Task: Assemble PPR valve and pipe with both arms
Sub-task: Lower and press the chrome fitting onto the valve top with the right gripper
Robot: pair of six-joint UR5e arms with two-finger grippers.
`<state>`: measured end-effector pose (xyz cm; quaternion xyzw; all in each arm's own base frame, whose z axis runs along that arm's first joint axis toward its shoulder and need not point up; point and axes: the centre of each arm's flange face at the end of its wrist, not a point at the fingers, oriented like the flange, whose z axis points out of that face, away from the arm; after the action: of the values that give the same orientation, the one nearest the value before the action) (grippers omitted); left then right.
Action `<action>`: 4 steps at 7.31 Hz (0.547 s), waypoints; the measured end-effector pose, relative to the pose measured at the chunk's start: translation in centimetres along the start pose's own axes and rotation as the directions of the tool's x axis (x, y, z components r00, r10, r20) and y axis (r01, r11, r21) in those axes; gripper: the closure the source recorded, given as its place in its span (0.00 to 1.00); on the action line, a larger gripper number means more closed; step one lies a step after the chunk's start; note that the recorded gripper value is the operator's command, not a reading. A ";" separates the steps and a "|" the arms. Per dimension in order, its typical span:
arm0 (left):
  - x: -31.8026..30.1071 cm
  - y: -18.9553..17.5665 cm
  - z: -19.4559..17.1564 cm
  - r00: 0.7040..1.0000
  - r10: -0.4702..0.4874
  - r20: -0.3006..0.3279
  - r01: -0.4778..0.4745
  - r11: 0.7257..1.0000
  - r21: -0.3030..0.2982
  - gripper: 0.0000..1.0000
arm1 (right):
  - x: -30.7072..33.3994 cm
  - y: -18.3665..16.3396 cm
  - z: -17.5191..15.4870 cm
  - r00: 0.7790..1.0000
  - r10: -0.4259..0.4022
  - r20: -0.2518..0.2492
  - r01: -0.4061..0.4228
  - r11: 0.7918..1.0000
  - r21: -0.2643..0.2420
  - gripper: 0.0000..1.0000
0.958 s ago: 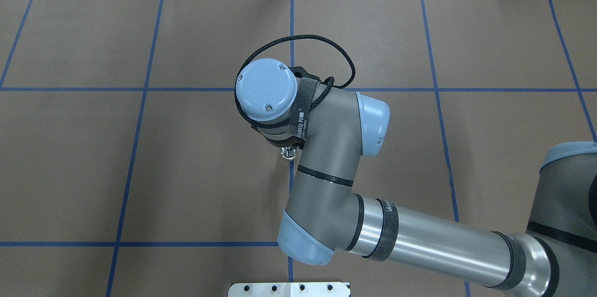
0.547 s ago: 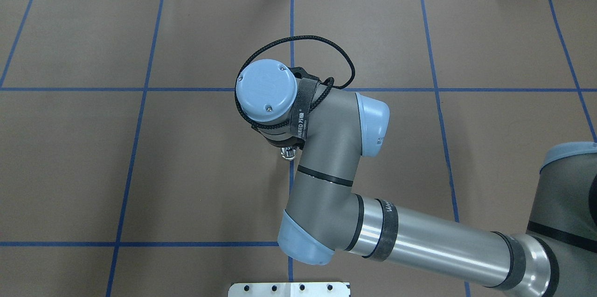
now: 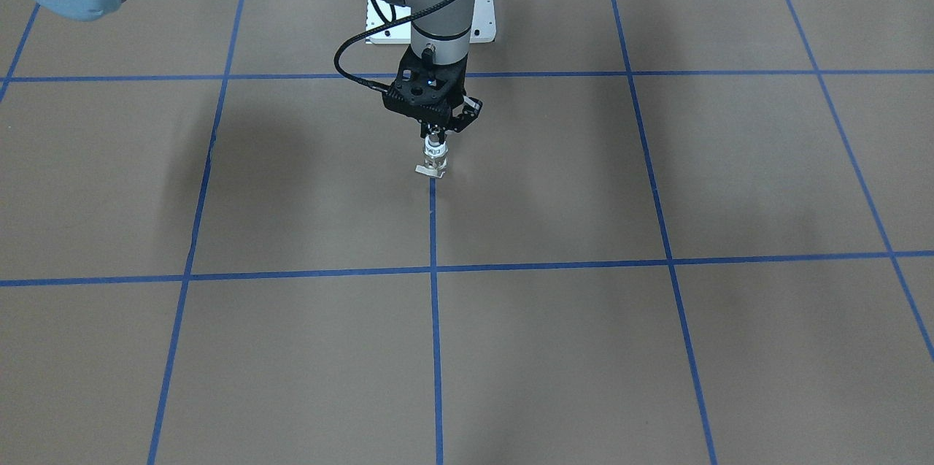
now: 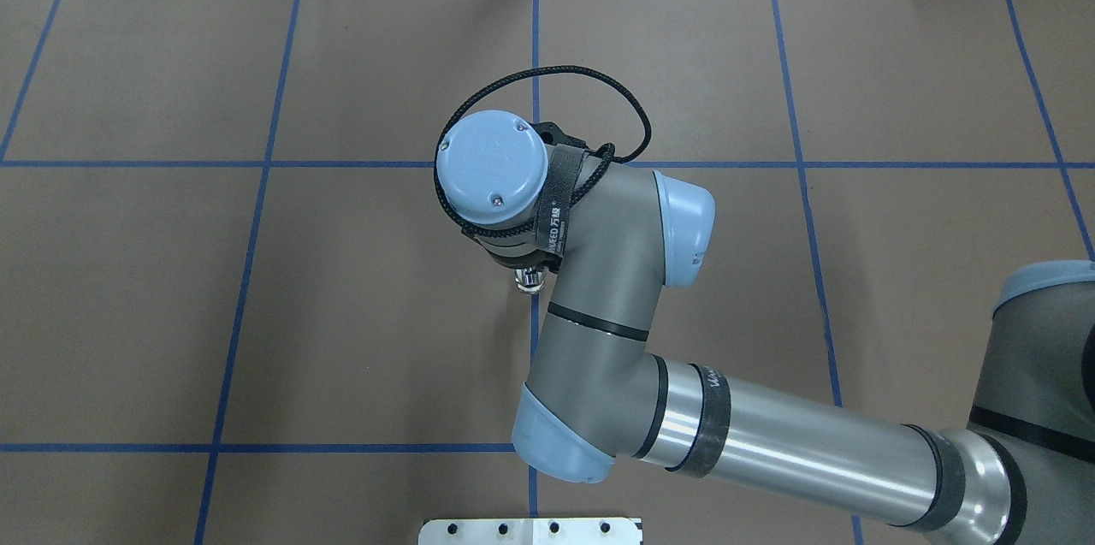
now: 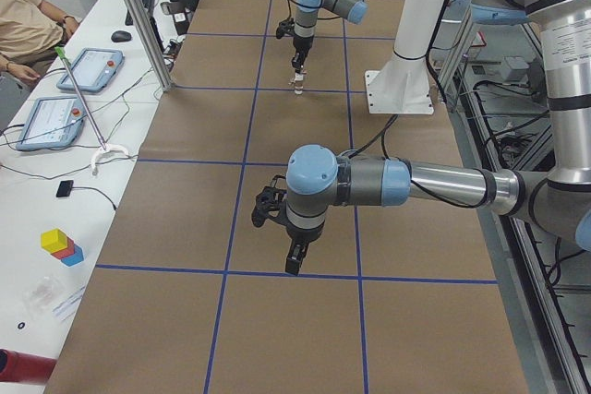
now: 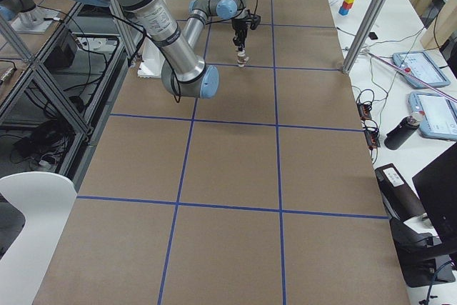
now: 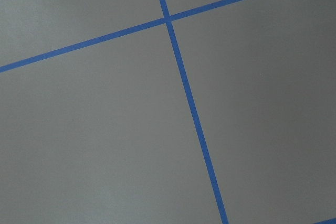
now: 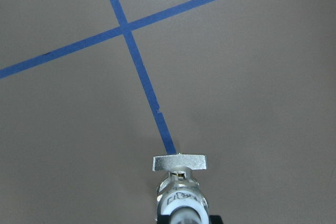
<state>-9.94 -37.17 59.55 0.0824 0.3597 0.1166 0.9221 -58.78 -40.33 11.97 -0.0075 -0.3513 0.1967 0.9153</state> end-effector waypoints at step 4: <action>0.1 -0.1 -0.1 1.000 0.002 0.001 -0.002 1.000 0.002 0.00 | 0.1 -0.3 0.1 1.000 0.002 0.019 -0.002 1.000 0.004 0.62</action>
<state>-9.91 -37.25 59.41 0.0838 0.3594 0.1171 0.9220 -58.69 -40.61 12.17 -0.0042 -0.3596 0.1983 0.9118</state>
